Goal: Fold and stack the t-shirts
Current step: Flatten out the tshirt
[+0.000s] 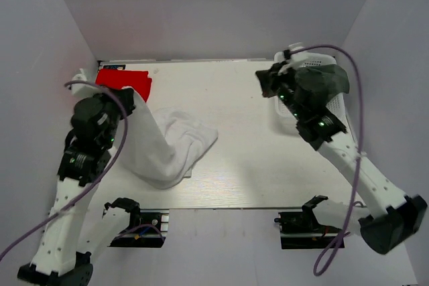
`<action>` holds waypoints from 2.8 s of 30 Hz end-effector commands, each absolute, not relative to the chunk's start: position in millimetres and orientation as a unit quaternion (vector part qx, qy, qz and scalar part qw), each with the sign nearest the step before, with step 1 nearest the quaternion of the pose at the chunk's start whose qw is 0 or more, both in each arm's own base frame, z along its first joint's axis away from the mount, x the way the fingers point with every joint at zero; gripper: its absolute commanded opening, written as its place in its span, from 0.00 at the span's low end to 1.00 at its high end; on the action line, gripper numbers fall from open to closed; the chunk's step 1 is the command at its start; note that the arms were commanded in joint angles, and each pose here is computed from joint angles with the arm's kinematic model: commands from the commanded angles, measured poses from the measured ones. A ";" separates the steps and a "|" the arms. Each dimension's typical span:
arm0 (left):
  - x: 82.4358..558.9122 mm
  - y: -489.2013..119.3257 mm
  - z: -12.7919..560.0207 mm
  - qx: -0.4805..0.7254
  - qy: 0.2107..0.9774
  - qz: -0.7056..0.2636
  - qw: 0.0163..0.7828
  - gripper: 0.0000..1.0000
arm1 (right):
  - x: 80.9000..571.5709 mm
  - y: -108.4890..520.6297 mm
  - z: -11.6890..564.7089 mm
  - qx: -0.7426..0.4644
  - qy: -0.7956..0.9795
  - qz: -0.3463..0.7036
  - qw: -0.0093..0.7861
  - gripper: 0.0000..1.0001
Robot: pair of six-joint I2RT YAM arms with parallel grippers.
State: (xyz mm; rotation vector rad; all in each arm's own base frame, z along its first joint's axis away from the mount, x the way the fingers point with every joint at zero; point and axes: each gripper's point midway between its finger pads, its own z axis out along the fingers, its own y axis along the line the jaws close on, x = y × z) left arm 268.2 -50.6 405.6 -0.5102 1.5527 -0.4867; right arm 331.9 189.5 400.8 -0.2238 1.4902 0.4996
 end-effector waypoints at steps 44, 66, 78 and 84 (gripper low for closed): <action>272.3 -8.3 320.8 -0.344 0.720 -0.098 0.595 0.00 | 363.9 182.6 292.9 -0.012 0.765 0.025 0.644 0.00; 260.6 -1.1 395.8 -0.332 0.669 -0.118 0.655 0.00 | 282.8 74.2 414.5 0.090 0.667 0.019 0.739 0.00; 397.6 43.0 193.9 -0.368 0.808 0.157 0.432 0.28 | 423.2 184.6 183.4 -0.023 0.862 0.011 0.507 0.23; 410.2 45.6 181.0 -0.388 0.828 0.163 0.370 0.99 | 430.4 202.0 175.2 -0.056 0.882 0.031 0.467 0.90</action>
